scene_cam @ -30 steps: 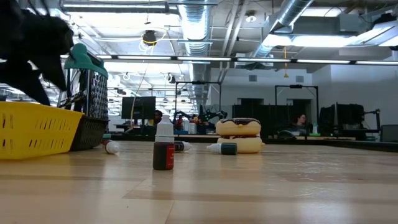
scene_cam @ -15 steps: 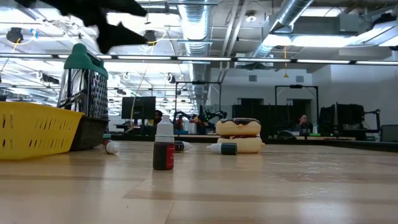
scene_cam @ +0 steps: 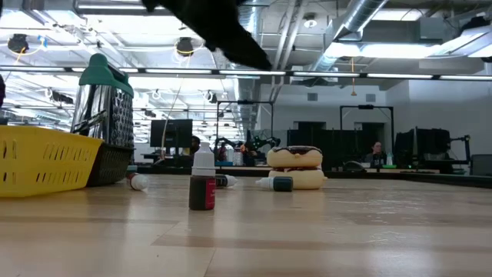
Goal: Pick & Place Food Item
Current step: Put the black donut into the black bin
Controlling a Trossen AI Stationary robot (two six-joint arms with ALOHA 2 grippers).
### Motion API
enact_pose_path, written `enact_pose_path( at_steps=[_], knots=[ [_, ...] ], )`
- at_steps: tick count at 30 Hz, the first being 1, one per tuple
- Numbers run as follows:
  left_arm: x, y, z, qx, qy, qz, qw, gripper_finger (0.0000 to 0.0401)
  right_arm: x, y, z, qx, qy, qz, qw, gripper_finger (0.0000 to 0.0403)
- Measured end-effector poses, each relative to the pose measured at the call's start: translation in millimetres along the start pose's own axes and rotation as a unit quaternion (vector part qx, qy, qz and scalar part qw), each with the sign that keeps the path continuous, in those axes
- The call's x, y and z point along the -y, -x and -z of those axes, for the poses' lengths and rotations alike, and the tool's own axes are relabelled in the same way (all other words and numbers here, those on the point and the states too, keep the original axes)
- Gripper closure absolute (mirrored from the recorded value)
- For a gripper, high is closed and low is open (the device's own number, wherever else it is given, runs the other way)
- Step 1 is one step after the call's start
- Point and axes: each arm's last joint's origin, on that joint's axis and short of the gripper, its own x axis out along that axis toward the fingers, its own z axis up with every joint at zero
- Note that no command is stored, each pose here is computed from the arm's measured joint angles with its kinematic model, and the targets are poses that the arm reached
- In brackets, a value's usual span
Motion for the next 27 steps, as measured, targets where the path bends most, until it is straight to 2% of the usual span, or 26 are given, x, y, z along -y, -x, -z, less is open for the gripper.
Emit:
enact_pose_path(
  at_steps=[5,12,19,27],
  knots=[
    [2,-37,0,-0.029,-0.015,0.056,0.998,0.0111,1,0,0,0.000,0.003,0.000,1.000,0.0216],
    [-1,-73,26,-0.083,-0.037,0.053,0.994,0.0113,0,0,1,0.000,0.014,0.001,1.000,0.0216],
    [-16,-84,34,-0.076,-0.045,0.024,0.996,0.0125,2,0,1,0.000,0.014,0.000,1.000,0.0216],
    [-14,-86,35,-0.072,-0.058,0.039,0.995,0.0129,8,0,0,0.000,0.009,0.000,1.000,0.0216]
  ],
)
